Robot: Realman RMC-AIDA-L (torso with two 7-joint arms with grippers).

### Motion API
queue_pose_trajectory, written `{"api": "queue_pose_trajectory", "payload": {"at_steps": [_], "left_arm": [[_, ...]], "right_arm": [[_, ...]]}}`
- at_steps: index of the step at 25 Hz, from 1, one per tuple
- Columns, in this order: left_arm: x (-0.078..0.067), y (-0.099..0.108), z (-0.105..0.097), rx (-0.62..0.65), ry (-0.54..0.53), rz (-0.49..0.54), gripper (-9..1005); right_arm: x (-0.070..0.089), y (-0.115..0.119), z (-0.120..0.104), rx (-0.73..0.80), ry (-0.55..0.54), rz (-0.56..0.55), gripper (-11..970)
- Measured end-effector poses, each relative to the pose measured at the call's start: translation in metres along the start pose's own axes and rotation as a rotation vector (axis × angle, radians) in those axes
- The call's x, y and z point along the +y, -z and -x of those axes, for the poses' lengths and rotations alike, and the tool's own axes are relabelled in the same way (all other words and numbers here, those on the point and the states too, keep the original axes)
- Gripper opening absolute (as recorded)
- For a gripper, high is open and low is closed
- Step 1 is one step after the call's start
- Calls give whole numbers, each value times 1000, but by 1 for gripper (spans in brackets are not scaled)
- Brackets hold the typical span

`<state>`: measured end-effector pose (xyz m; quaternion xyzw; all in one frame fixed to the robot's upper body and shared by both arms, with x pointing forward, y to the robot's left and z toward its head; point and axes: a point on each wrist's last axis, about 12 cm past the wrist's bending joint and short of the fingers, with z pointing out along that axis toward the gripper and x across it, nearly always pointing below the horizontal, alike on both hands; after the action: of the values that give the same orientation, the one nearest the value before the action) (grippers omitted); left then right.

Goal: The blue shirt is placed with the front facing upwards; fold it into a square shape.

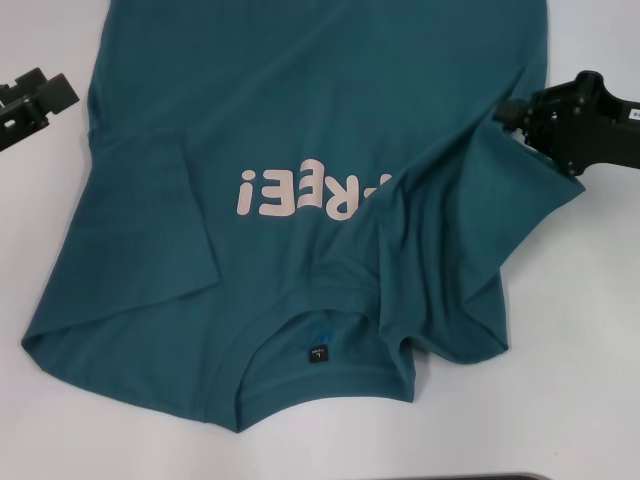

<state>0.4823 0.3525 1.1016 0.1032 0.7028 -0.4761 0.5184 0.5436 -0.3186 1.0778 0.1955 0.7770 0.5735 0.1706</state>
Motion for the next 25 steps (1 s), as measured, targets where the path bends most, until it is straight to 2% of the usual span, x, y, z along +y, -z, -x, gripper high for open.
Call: {"api": "queue_pose_trajectory", "payload": {"at_steps": [3, 7, 10, 14, 21, 25], "left_arm": [[0, 1, 0, 0, 2, 4, 886], [1, 1, 0, -2, 1, 10, 886], [1, 1, 0, -3, -1, 13, 886], [1, 1, 0, -5, -3, 14, 886], [2, 3, 0, -6, -4, 25, 887], [4, 5, 0, -8, -5, 38, 887]], "right_arm": [[4, 0, 4, 29, 29, -34, 13], [16, 10, 20, 61, 117, -180, 13], [32, 20, 37, 56, 190, -332, 13], [53, 21, 51, 61, 248, -453, 14], [70, 1, 57, 120, 267, -524, 14], [68, -10, 55, 143, 244, -503, 14]]}}
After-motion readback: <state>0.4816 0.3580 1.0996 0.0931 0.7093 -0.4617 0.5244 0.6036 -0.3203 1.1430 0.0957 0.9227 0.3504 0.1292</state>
